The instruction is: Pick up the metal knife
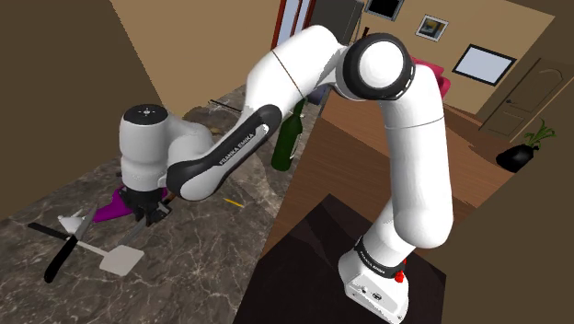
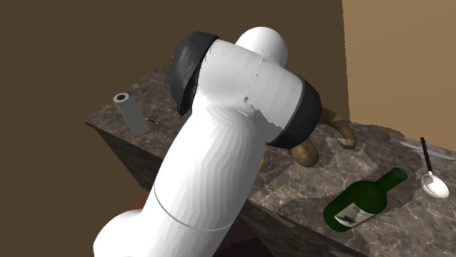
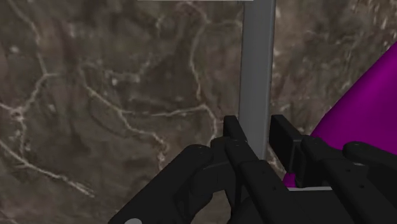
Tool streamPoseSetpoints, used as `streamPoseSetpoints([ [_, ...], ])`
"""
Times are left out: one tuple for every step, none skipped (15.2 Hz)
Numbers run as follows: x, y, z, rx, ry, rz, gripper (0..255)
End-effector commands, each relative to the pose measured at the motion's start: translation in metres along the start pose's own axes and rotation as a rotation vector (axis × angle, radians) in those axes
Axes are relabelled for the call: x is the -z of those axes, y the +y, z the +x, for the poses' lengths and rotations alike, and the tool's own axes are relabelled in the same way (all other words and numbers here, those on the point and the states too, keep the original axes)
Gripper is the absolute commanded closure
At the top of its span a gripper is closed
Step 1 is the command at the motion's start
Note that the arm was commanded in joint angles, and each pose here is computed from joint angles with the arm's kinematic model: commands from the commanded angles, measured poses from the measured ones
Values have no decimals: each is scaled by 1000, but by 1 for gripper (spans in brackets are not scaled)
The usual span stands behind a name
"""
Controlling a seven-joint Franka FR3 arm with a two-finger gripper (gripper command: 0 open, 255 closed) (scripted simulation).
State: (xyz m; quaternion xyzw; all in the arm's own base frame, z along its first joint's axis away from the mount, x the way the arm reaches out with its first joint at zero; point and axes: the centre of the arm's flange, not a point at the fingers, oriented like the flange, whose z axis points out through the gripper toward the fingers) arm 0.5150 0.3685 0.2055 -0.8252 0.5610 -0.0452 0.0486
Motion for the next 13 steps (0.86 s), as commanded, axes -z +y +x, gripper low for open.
streamPoseSetpoints([
  [9,0,0,0,0,0,255],
  [15,-1,0,0,0,0,255],
  [20,-2,0,0,0,0,255],
  [25,-2,0,0,0,0,255],
  [30,-3,1,0,0,0,255],
  [36,-4,1,0,0,0,255],
  [41,-4,1,0,0,0,255],
  [46,-5,1,0,0,0,255],
  [51,-6,1,0,0,0,255],
  [57,-6,1,0,0,0,255],
  [62,-7,1,0,0,0,255],
  [63,-7,1,0,0,0,255],
  [63,-7,1,0,0,0,255],
])
